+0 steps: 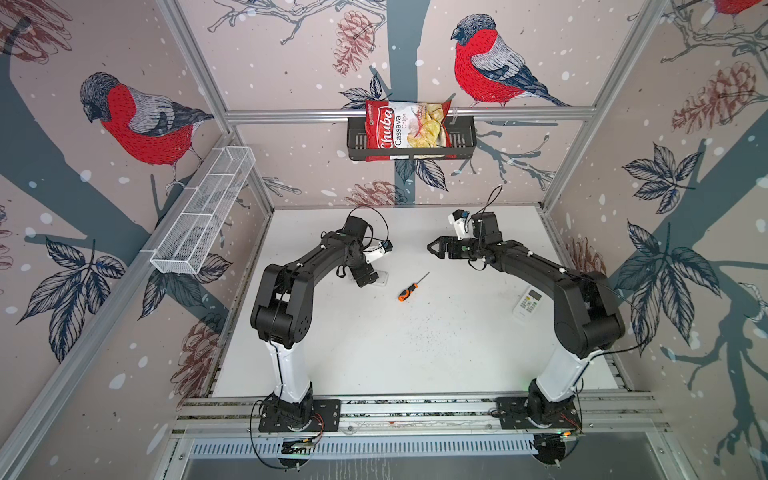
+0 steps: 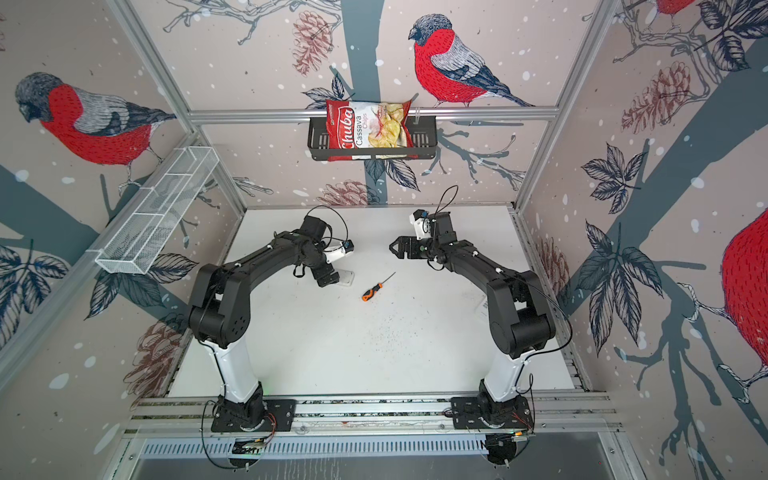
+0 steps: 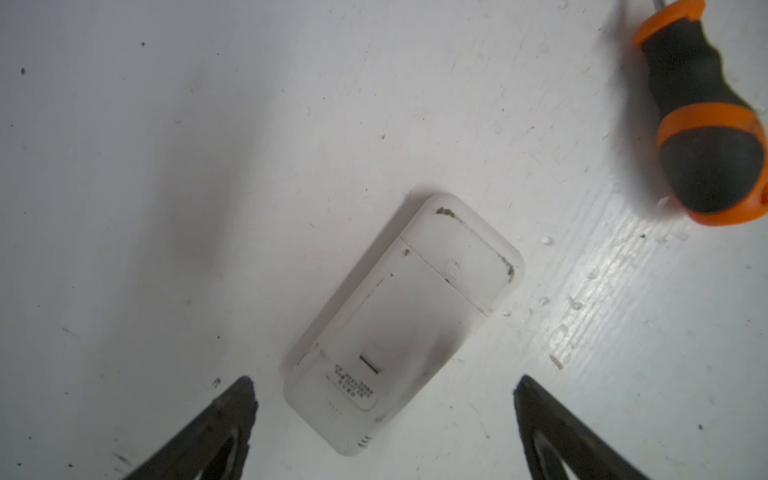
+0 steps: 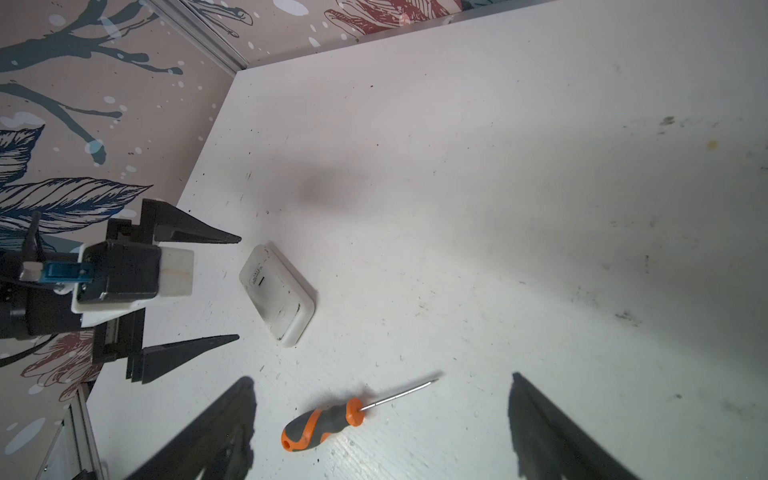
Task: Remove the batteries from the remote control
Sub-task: 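Lower the left gripper and grasp the remote's lower end lying flat, then move the right gripper toward the remote's battery cover end while left holds, then pinch the battery cover with the right gripper and slide it off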
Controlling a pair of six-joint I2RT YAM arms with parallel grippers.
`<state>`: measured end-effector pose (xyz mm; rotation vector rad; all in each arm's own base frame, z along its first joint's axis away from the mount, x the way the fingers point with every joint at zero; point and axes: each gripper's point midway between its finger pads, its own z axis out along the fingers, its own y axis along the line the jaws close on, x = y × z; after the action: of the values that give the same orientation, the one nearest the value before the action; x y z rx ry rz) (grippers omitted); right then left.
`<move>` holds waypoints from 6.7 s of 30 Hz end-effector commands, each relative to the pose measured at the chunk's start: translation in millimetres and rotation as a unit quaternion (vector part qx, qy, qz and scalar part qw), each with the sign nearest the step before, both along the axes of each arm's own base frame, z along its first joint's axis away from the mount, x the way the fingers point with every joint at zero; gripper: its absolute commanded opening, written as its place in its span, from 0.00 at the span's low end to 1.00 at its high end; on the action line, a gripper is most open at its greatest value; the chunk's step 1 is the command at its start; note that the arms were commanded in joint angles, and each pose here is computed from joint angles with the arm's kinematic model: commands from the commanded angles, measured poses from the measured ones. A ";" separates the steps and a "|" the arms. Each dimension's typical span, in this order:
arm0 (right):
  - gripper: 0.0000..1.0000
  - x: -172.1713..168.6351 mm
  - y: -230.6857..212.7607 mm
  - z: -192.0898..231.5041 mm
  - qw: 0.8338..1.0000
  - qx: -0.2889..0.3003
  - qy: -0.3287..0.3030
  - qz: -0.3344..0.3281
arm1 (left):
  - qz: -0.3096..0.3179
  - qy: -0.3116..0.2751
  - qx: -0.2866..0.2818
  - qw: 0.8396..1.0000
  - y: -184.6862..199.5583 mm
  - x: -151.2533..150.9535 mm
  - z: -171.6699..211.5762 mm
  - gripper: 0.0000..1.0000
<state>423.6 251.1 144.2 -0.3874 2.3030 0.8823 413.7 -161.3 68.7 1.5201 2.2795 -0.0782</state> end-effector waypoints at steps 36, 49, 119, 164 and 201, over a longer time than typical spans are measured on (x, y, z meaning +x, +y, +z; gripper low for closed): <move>0.93 7.6 -5.3 14.0 1.000 0.014 -0.017 -0.008 | -0.029 0.037 0.017 0.999 31.1 -32.2 -42.0 0.76; 0.93 10.2 -7.3 10.3 1.000 0.016 -0.012 -0.011 | -0.023 0.045 0.008 0.999 26.7 -26.9 -45.4 0.60; 0.73 -91.9 86.8 4.7 0.985 0.025 0.006 0.172 | -0.115 -0.061 -0.089 0.987 -47.7 -77.8 58.5 0.29; 0.38 -71.8 95.6 -27.5 0.986 -0.018 0.031 0.163 | -0.117 -0.053 -0.080 0.988 -51.2 -66.5 55.3 0.26; 0.27 -80.5 104.5 -31.0 0.980 -0.017 0.038 0.192 | -0.115 -0.049 -0.085 0.989 -52.5 -66.8 53.5 0.25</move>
<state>338.3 361.8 124.4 -0.8308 2.3313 1.1557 347.3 -199.9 113.1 1.6617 2.0220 -0.1681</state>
